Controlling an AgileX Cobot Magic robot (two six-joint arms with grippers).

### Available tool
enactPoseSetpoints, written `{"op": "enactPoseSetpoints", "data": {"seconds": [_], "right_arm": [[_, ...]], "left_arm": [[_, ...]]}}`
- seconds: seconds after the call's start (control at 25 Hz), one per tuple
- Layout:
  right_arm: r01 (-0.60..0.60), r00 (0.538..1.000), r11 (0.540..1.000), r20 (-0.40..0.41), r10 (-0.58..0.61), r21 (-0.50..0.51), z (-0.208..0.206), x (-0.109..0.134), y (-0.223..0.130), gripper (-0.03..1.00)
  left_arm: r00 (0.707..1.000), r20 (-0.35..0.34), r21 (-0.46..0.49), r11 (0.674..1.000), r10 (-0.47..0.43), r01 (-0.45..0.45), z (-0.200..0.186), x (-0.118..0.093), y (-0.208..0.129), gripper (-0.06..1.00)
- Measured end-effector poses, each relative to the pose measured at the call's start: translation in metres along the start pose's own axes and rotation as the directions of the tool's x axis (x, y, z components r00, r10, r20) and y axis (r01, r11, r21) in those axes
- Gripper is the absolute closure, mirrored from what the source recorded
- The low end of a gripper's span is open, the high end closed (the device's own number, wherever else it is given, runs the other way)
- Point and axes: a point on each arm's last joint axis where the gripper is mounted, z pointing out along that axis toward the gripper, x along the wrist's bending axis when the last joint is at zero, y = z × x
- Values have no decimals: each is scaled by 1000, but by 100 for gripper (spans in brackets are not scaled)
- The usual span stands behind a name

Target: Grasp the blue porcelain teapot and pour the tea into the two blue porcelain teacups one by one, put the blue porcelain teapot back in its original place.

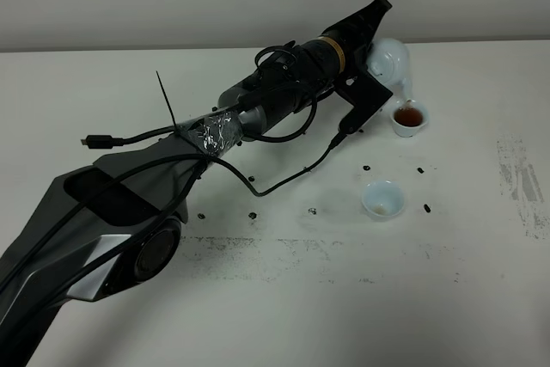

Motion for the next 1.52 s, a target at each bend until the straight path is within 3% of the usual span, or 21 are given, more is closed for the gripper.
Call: {"op": "enactPoseSetpoints", "data": {"seconds": [0.24,0.4,0.56,0.68,0.8,0.92,1.0,1.04,1.12,1.16,1.28,1.4,1.52], "right_arm": [[0,1000,1000,0,0,0,0,0,0,56],[0,1000,1000,0,0,0,0,0,0,56],[0,1000,1000,0,0,0,0,0,0,56],[0,1000,1000,0,0,0,0,0,0,56],[0,1000,1000,0,0,0,0,0,0,56],[0,1000,1000,0,0,0,0,0,0,56],[0,1000,1000,0,0,0,0,0,0,56],[0,1000,1000,0,0,0,0,0,0,56],[0,1000,1000,0,0,0,0,0,0,56],[0,1000,1000,0,0,0,0,0,0,56],[0,1000,1000,0,0,0,0,0,0,56],[0,1000,1000,0,0,0,0,0,0,56],[0,1000,1000,0,0,0,0,0,0,56]], "left_arm": [[979,6,-32,979,-204,204,0,0,3,86],[896,29,-55,894,-443,444,-1,1,6,86],[743,115,-36,744,-660,667,-8,6,9,86],[615,184,24,629,-766,777,-19,14,7,86],[441,247,135,481,-863,866,-30,17,3,86],[223,262,280,296,-939,913,-40,15,1,86],[82,231,388,169,-969,906,-48,14,-3,86],[26,205,442,116,-978,889,-52,13,-5,86],[-59,138,533,24,-989,845,-61,11,-11,86],[-95,98,579,-21,-991,815,-65,9,-15,86],[-162,29,679,-100,-986,727,-72,-3,-24,86],[-175,18,732,-106,-984,673,-75,-11,-27,86],[-198,51,725,-100,-979,681,-74,-10,-24,86]]}}
